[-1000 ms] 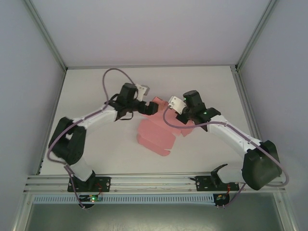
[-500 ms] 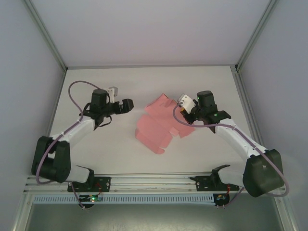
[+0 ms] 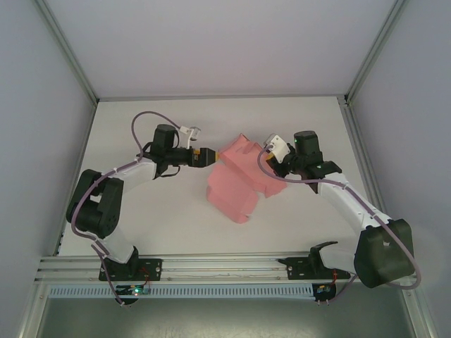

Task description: Assemble paper box

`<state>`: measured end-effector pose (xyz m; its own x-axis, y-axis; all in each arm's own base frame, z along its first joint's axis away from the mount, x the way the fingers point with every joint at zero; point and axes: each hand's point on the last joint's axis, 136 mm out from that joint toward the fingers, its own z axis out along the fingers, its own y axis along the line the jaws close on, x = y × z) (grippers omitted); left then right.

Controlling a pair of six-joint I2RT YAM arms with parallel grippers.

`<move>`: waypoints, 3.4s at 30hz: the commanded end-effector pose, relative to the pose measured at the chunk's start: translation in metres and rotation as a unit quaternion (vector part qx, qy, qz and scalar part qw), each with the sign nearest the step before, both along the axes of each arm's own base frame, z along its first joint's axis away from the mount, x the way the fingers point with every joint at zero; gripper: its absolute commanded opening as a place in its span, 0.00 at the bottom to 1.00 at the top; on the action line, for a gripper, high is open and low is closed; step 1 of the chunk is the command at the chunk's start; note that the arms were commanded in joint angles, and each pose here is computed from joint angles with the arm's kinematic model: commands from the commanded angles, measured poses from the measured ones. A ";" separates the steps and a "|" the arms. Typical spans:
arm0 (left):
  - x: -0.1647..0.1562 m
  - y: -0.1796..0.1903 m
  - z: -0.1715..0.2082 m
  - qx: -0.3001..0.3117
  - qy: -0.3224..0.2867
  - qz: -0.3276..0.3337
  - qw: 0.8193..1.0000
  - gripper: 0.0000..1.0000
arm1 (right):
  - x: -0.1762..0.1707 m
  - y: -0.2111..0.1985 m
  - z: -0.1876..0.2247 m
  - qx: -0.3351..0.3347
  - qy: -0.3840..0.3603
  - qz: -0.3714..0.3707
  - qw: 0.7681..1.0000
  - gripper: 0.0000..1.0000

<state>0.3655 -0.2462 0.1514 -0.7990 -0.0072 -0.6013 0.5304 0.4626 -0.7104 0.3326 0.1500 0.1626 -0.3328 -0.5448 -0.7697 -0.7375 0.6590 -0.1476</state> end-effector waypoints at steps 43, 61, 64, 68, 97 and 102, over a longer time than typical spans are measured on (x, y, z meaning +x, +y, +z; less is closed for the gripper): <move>0.001 -0.017 0.035 0.058 -0.100 -0.027 0.993 0.80 | -0.003 0.011 0.019 0.076 0.044 0.040 0.995 0.00; 0.020 -0.019 0.031 0.058 -0.149 -0.056 0.985 0.00 | 0.003 0.019 0.026 0.142 0.106 0.025 0.984 0.00; 0.017 -0.014 0.022 0.072 -0.163 -0.045 0.983 0.00 | 0.004 0.017 0.022 0.168 0.137 0.011 0.976 0.00; 0.000 -0.013 0.020 0.063 -0.203 -0.063 0.975 0.00 | 0.012 0.008 0.009 0.188 0.188 -0.035 0.963 0.00; -0.026 -0.102 -0.012 0.344 -0.478 -0.085 0.803 0.00 | 0.017 0.002 0.004 0.010 0.091 -0.081 0.992 0.00; -0.013 -0.094 -0.018 0.348 -0.445 -0.024 0.825 0.00 | 0.018 0.002 0.019 -0.050 -0.023 -0.067 0.996 0.00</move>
<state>0.3385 -0.3348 0.1174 -0.0098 0.6664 -0.7455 0.7846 0.4673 0.4075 0.3316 0.1553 0.1494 -0.5299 -0.5317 -0.6607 -0.6695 0.7405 -0.0590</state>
